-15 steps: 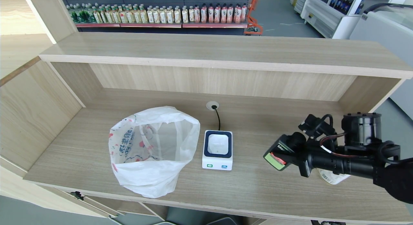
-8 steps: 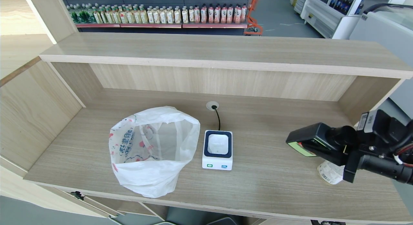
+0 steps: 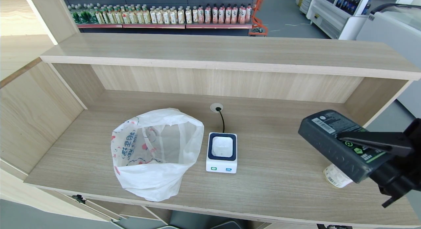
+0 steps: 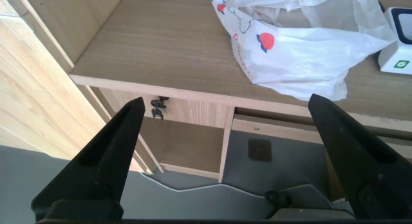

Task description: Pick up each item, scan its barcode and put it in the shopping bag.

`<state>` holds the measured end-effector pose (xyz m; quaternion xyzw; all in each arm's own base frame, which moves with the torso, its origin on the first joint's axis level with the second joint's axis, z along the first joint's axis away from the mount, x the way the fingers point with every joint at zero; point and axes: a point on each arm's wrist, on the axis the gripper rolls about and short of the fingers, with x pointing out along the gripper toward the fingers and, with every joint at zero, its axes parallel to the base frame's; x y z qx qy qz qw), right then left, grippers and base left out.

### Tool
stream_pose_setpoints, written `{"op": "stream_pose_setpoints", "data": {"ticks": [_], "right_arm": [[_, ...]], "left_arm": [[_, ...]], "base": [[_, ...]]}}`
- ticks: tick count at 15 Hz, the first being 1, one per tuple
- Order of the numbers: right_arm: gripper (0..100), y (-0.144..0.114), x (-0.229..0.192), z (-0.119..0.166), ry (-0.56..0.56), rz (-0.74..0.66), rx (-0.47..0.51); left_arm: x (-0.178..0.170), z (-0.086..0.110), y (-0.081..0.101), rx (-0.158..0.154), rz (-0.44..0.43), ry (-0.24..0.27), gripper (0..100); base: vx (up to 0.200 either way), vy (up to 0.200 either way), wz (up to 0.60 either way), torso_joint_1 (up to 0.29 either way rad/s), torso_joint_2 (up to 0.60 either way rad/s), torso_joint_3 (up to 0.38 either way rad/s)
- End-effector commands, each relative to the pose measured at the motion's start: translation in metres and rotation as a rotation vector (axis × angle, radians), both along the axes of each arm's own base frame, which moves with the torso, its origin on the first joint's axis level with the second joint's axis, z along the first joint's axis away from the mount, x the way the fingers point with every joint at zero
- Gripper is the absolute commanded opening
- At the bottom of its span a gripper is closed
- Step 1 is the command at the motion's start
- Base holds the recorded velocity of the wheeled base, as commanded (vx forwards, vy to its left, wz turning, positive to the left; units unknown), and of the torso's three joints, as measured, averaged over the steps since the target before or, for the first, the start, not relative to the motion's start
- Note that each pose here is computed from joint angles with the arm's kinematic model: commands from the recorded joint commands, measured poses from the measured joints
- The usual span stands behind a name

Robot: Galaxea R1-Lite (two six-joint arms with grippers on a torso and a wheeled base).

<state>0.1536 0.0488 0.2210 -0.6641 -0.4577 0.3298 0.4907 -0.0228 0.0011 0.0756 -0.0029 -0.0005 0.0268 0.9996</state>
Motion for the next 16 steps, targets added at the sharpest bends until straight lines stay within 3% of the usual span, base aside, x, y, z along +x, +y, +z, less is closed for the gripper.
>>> {"op": "stream_pose_setpoints", "data": {"ticks": [1,2,5,6,16], "right_arm": [[0,0.006,-0.009,0.012,-0.218,0.102,-0.026],[0,0.008,-0.009,0.018,-0.303,0.107,-0.029],[0,0.009,-0.022,0.056,-0.763,0.103,0.039],[0,0.008,-0.027,0.061,-0.839,0.098,0.057],[0,0.015,-0.057,0.057,-0.895,0.285,0.105]], "left_arm": [[0.000,0.000,0.000,0.000,0.000,-0.001,100],[0.000,0.000,0.000,0.000,0.000,-0.001,100],[0.000,0.000,0.000,0.000,0.000,-0.001,100],[0.000,0.000,0.000,0.000,0.000,-0.001,100],[0.000,0.000,0.000,0.000,0.000,-0.001,100]], "base": [[0.000,0.000,0.00,0.000,0.00,0.000],[0.000,0.000,0.00,0.000,0.00,0.000],[0.000,0.000,0.00,0.000,0.00,0.000],[0.000,0.000,0.00,0.000,0.00,0.000],[0.000,0.000,0.00,0.000,0.00,0.000]]}}
